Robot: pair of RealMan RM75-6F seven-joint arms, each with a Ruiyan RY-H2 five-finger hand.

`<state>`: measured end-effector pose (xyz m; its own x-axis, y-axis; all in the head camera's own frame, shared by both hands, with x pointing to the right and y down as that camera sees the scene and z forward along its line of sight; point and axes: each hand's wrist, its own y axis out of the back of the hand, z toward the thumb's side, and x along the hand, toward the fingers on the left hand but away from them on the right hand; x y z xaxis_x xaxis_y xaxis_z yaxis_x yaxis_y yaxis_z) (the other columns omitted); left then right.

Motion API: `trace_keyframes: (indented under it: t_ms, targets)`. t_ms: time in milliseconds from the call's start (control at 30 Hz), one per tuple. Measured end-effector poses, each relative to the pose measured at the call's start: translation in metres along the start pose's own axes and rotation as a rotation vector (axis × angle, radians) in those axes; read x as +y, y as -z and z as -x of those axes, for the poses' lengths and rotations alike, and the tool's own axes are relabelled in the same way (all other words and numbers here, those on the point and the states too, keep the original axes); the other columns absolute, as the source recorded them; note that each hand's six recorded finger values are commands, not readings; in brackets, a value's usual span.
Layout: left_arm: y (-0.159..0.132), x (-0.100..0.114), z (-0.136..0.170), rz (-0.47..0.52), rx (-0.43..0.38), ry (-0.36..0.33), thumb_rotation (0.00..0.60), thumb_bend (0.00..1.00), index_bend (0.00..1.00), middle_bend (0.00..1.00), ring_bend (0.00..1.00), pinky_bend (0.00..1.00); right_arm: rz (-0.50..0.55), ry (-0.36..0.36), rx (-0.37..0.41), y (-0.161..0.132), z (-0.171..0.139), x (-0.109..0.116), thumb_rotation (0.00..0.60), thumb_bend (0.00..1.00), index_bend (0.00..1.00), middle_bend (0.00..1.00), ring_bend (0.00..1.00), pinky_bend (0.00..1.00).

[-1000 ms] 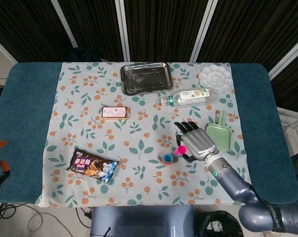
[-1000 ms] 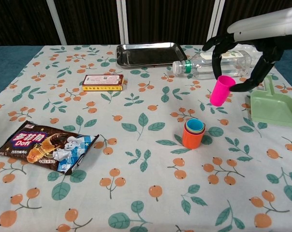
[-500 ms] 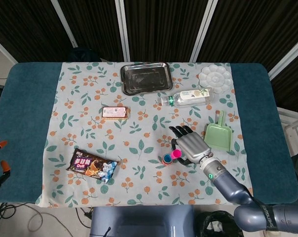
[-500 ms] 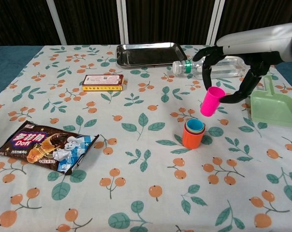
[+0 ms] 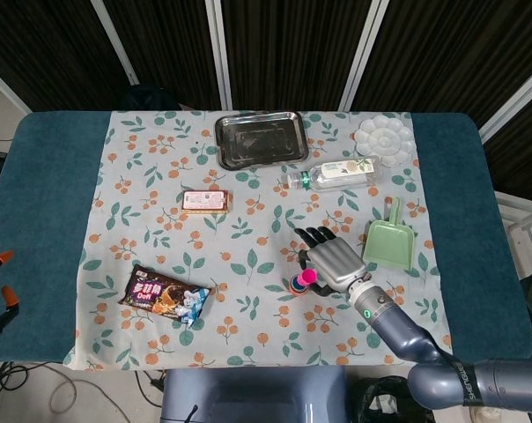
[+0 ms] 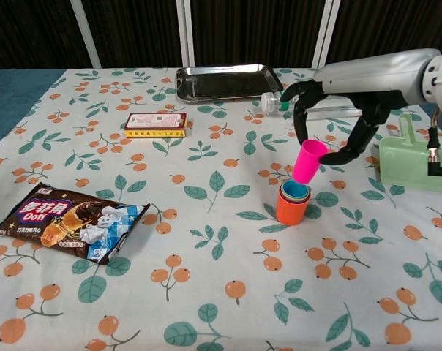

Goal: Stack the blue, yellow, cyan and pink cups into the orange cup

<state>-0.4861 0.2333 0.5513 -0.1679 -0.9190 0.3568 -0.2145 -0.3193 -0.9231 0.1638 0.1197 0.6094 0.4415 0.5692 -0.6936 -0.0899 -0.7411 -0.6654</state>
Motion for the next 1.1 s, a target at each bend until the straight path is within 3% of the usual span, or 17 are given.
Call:
trace_keyframes:
  t_ms: [1100]
  targets:
    - [0.001,0.001,0.0,-0.006,0.002,-0.004,0.6,0.68,0.2,0.1,0.01,0.06,0.012,-0.026,0.001,-0.003,0.011,-0.016,0.6,0.4,0.49,0.0,0.04,0.09]
